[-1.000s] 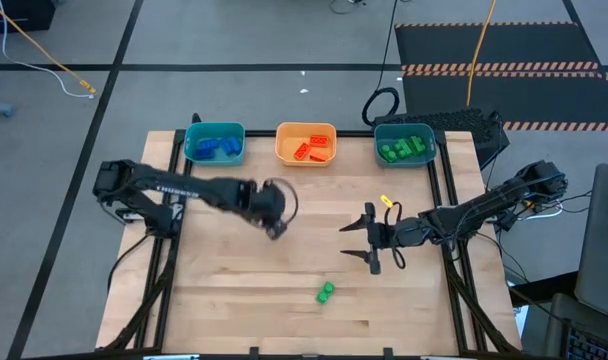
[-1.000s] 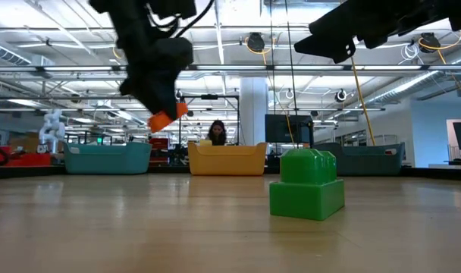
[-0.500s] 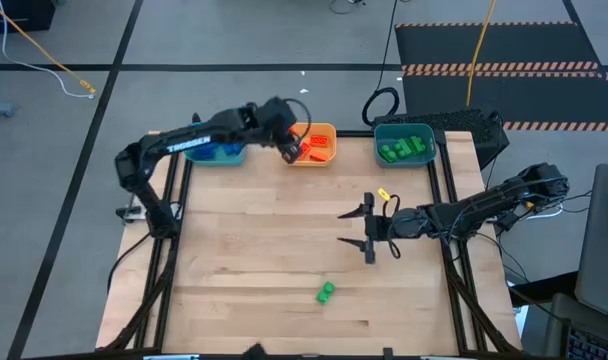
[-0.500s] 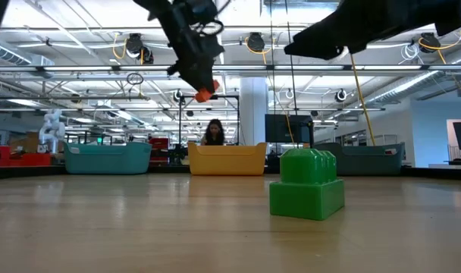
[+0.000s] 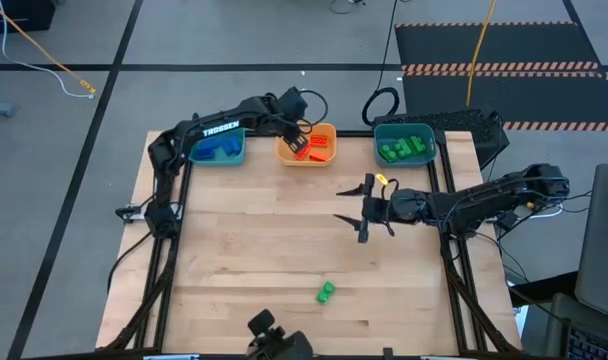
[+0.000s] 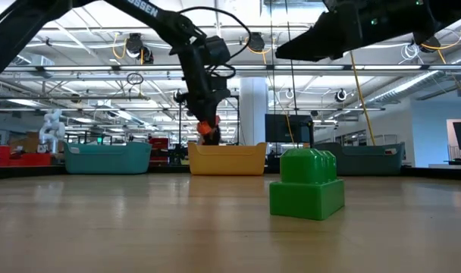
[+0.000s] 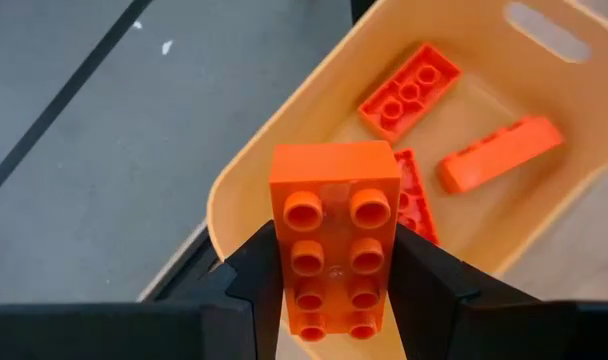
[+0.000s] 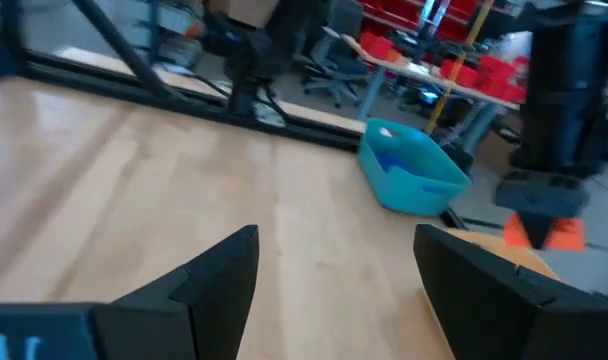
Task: Sort & place blocks by color
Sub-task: Put the orange game piece into the yellow bin, then put the green game piece into the dark blue bin
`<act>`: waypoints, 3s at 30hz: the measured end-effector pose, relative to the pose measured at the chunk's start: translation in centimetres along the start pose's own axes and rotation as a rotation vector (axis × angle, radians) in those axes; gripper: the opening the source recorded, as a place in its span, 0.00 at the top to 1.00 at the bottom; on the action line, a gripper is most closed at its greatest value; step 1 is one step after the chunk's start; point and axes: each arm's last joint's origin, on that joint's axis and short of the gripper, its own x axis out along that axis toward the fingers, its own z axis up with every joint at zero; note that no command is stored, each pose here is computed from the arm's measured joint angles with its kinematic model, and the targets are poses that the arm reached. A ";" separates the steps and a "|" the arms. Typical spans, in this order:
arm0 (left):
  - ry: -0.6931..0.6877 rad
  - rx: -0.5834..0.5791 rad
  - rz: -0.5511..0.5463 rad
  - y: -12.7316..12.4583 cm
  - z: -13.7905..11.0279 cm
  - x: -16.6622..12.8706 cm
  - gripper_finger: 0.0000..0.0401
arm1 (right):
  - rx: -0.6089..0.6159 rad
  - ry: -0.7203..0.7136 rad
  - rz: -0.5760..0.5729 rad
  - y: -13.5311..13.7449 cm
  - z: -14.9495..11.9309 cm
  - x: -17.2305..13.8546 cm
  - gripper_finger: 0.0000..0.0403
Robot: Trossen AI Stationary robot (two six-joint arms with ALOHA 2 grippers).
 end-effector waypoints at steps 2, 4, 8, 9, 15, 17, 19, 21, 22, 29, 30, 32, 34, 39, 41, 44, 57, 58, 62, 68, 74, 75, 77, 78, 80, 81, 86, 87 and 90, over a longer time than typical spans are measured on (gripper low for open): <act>0.007 0.000 0.005 0.3 0.0 0.6 0.65 | 0.004 0.019 -0.001 -0.1 -0.2 0.0 0.35; 0.027 0.000 0.008 0.4 -0.2 1.4 0.65 | 0.022 0.037 0.004 -0.1 -0.4 0.0 0.35; 0.053 0.015 0.012 0.5 -0.4 2.6 0.65 | 0.032 0.065 0.010 0.0 -0.7 0.0 0.35; 0.059 0.016 0.012 0.5 -0.4 2.8 0.65 | 0.032 0.068 0.011 0.0 -0.7 0.0 0.35; 0.031 0.011 0.019 0.4 -0.2 3.0 0.65 | 0.050 0.066 0.012 0.0 -0.7 0.0 0.35; 0.032 0.010 0.019 0.4 -0.2 3.0 0.65 | 0.049 0.067 0.012 0.0 -0.7 0.0 0.35; 0.032 0.005 0.019 0.4 -0.2 3.0 0.61 | 0.051 0.066 0.012 0.0 -0.7 0.0 0.35; 0.031 0.001 0.019 0.4 -0.2 3.0 0.55 | 0.051 0.067 0.012 0.0 -0.7 0.0 0.35; 0.029 0.001 0.020 0.4 -0.1 3.0 0.52 | 0.051 0.066 0.012 0.0 -0.7 0.0 0.35; 0.024 0.014 0.024 0.4 -0.1 3.0 0.43 | 0.051 0.067 0.012 0.0 -0.7 0.0 0.35; 0.024 0.015 0.028 0.5 -0.1 3.0 0.43 | 0.050 0.069 0.013 0.0 -0.7 0.0 0.35; 0.021 0.014 0.031 0.5 -0.1 3.0 0.43 | 0.049 0.073 0.014 0.1 -0.7 0.0 0.35; 0.017 0.013 0.035 0.5 0.0 2.8 0.43 | 0.049 0.074 0.014 0.1 -0.8 0.0 0.35; -0.004 0.021 0.033 0.3 0.1 0.9 0.42 | 0.046 0.084 0.016 0.1 -0.9 0.0 0.35; -0.033 0.026 0.026 -0.1 0.3 -0.5 0.42 | 0.045 0.087 0.016 0.1 -0.9 0.0 0.35; -0.057 0.034 0.007 -0.9 0.1 -3.4 0.42 | 0.040 0.088 0.015 0.1 -0.9 0.0 0.35; -0.227 0.181 -0.153 -8.5 -1.9 -13.3 0.42 | 0.015 0.127 -0.016 -0.7 -1.4 0.2 0.35; -0.235 0.191 -0.165 -9.1 -2.0 -13.5 0.42 | 0.013 0.136 -0.014 -0.7 -1.5 0.2 0.35; -0.285 0.227 -0.219 -11.8 -2.6 -14.4 0.42 | 0.007 0.167 -0.006 -0.7 -1.8 0.1 0.35; -0.425 0.238 -0.328 -15.9 -4.7 -13.7 0.42 | -0.004 0.230 0.001 -1.0 -1.9 -1.1 0.35; -0.548 0.164 -0.407 -16.2 -8.1 -12.9 0.42 | 0.040 0.242 -0.020 -1.6 -1.2 -2.9 0.35; -0.564 0.150 -0.417 -15.9 -8.9 -12.7 0.42 | 0.051 0.239 -0.022 -1.7 -1.2 -3.1 0.35; -0.617 0.127 -0.442 -15.4 -10.2 -12.8 0.42 | 0.075 0.230 -0.025 -1.8 -1.0 -3.4 0.35; -0.652 0.110 -0.458 -15.1 -10.8 -12.8 0.42 | 0.089 0.229 -0.014 -1.8 -1.0 -3.4 0.35; -0.682 0.104 -0.487 -14.5 -12.5 -12.5 0.42 | 0.116 0.216 0.027 -1.8 -0.9 -3.3 0.35; -0.696 0.106 -0.510 -14.3 -13.3 -12.2 0.42 | 0.128 0.220 0.058 -1.6 -1.0 -3.2 0.35; -0.797 0.166 -0.640 -13.4 -16.4 -11.4 0.42 | 0.143 0.238 0.150 -0.9 -1.7 -2.0 0.35; -0.799 0.189 -0.649 -13.2 -17.0 -11.1 0.42 | 0.142 0.238 0.147 -0.8 -1.8 -1.6 0.35; -0.854 0.188 -0.658 -12.8 -17.5 -10.6 0.42 | 0.118 0.268 0.150 -0.6 -2.4 -0.9 0.35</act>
